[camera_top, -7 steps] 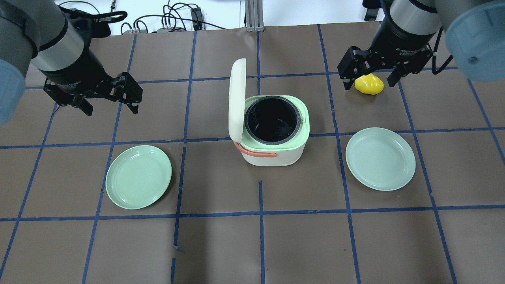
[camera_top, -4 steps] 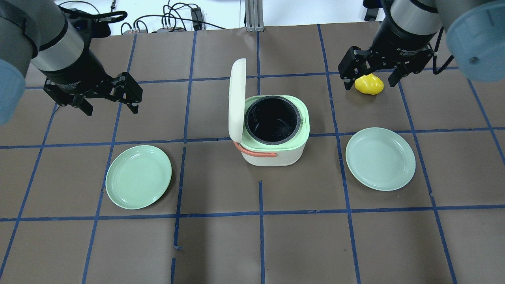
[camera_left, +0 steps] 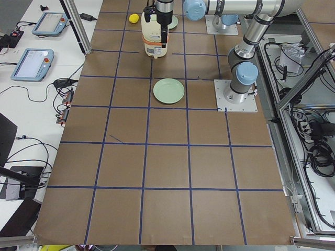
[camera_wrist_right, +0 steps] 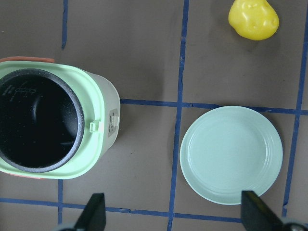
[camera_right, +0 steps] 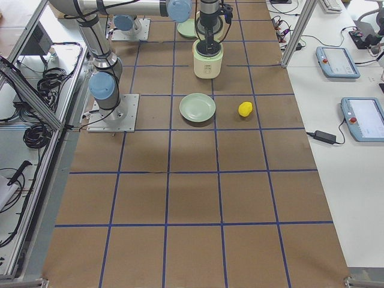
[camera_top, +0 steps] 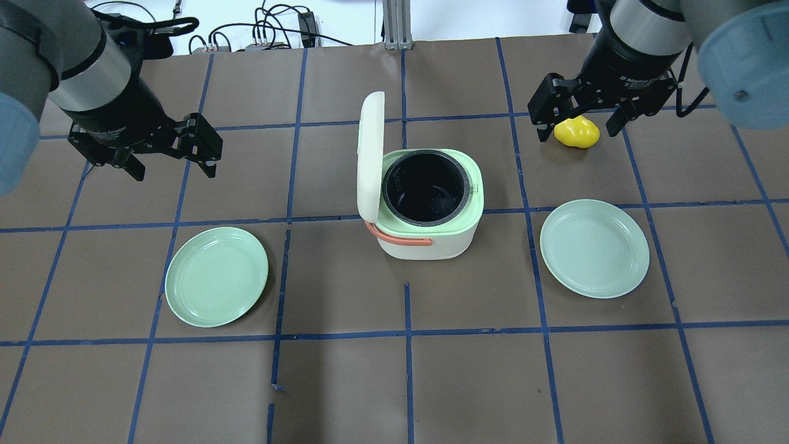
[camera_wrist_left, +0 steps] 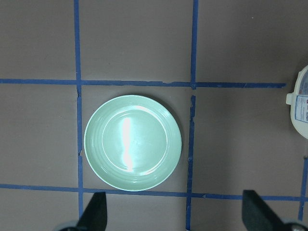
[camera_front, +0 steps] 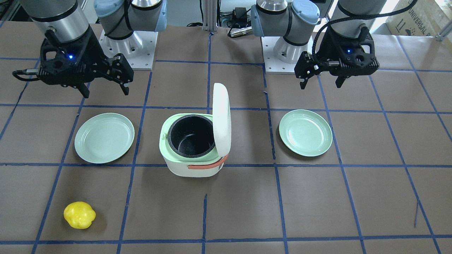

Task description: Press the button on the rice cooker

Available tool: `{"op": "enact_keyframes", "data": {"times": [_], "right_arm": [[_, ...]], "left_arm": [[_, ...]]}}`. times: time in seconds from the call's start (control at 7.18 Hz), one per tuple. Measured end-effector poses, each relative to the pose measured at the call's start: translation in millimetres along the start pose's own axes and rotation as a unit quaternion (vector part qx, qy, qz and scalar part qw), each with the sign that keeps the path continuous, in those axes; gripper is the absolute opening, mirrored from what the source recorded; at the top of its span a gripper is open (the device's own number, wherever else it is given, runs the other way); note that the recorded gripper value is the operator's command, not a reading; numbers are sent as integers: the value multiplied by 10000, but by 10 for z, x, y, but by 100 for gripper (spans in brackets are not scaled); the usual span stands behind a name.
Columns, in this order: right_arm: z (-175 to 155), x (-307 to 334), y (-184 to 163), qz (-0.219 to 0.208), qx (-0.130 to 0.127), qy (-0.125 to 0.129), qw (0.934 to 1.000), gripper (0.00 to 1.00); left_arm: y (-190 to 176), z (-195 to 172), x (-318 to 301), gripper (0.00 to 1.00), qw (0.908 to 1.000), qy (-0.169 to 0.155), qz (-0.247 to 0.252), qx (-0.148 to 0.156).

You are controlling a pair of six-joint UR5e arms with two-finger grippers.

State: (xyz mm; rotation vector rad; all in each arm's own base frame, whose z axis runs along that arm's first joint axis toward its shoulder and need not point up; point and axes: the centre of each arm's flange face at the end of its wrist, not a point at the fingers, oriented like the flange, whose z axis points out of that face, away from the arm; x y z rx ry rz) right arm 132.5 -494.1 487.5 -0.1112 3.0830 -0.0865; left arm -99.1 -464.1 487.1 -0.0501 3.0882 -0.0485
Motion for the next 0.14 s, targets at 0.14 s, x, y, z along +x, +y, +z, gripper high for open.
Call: {"op": "enact_keyframes", "data": {"times": [0.14], "right_arm": [[7, 0, 3, -1, -7, -1, 10000, 99]], "left_arm": [[0, 0, 0, 100, 10000, 0, 0, 2]]}}
